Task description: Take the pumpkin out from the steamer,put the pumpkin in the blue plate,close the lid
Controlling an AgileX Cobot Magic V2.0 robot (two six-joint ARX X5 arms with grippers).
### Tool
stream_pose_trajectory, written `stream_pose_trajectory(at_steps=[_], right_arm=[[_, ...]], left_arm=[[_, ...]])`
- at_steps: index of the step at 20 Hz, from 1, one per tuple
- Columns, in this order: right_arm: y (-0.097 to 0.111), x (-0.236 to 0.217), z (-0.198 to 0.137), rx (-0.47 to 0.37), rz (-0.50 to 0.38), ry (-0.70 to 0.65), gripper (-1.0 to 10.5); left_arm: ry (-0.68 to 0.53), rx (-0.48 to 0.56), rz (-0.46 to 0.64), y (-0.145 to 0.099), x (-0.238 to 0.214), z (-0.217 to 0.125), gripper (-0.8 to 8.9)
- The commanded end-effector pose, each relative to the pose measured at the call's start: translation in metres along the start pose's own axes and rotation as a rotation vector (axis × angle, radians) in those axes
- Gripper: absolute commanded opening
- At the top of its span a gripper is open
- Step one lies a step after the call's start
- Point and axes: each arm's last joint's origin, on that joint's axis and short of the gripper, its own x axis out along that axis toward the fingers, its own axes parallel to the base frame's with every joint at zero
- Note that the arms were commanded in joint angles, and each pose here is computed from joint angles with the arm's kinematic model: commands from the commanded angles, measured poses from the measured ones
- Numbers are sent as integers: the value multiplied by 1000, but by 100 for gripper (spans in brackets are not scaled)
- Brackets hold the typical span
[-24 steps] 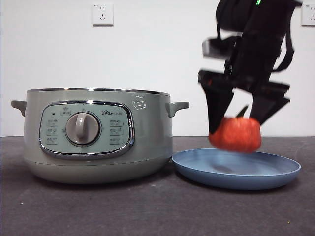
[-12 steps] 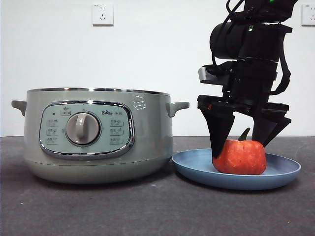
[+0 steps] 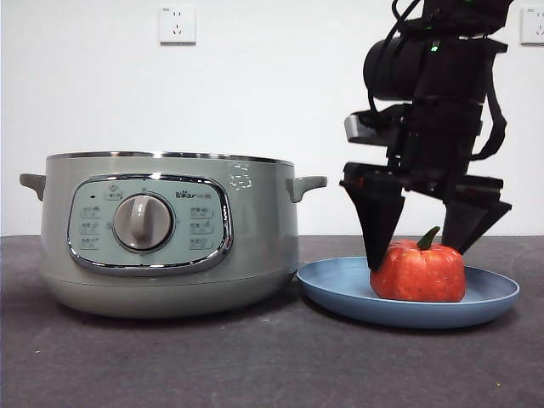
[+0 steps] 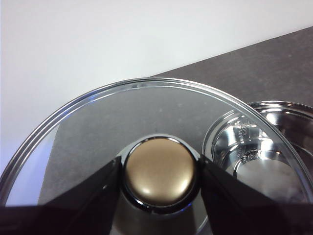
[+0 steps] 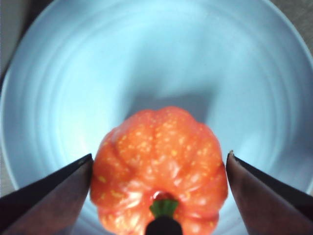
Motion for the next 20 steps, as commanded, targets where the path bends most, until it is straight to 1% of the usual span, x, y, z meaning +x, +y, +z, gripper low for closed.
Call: stream_pose_trajectory(at_steps=[1,4,8,10,15,20], right_arm=[[1,-14,-3,-4,3,-38,450],[1,-36,-7,-5,4,-80,450],[2,-76,-18,-6,6,-165,446],[2,-101,-27,-3,9,-230,443],[3,-161,-63,-4,12,-374,441],[2,-198,-96,-7,13,-477,441]], left_arm=[[-66,-37,-23,2,-5,6,-9],[-46,-32,-27,-1,2,7,-9],[1,-28,-148,-14,25,12,-9],[30,-18,-190,-24,45,16,-9],[73,-8,-330,-55,108,24,-9],[131,-8,-443,-85,167,17,-9]])
